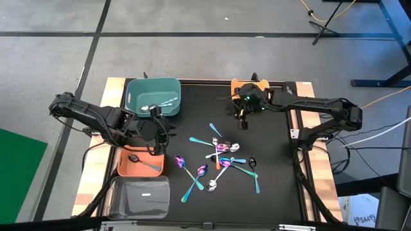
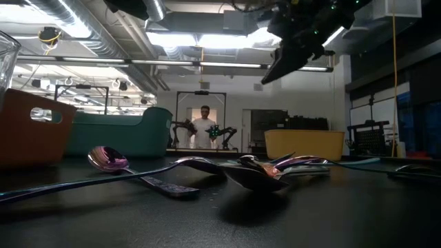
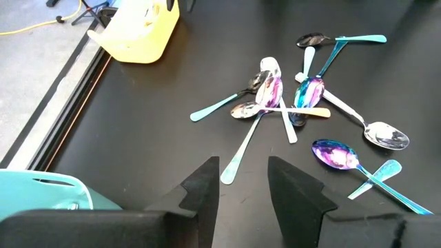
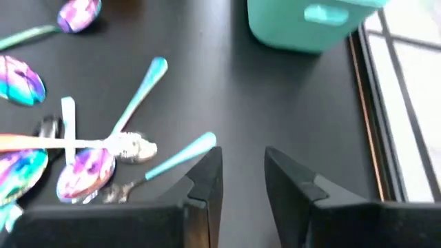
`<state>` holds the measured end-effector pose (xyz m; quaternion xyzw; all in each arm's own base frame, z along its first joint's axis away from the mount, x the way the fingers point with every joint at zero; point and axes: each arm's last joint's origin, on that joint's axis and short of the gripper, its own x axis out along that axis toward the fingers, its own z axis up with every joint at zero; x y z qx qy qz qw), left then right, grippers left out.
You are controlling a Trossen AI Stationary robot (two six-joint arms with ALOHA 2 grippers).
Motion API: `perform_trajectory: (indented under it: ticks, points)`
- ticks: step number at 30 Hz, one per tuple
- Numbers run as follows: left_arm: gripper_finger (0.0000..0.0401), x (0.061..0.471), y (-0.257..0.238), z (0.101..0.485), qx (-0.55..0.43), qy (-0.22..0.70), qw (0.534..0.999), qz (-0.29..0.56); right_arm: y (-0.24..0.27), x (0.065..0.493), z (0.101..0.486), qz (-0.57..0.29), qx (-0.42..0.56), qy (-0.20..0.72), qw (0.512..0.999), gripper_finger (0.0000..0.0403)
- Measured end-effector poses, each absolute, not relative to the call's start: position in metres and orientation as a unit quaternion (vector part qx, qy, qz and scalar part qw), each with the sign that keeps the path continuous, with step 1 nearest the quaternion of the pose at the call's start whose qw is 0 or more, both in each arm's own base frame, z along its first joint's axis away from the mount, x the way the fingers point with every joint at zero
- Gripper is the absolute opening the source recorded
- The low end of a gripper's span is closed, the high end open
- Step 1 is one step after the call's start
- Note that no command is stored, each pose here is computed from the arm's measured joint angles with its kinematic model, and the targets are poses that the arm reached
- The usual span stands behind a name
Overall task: Sort silverware by color (type)
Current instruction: Put the violet spoon into the transparent bin
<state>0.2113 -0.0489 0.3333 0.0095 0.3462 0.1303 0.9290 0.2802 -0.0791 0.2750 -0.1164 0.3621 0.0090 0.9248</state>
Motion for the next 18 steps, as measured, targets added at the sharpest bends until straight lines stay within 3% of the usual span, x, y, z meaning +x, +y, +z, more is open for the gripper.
perform_trajectory:
  ticks: [18]
  points:
    - [0.0118, 0.211, -0.049, 0.333, 0.010, 0.346, 0.929, 0.130, -0.055, 0.294, 0.285, 0.037, -0.147, 0.296, 0.943, 0.0097]
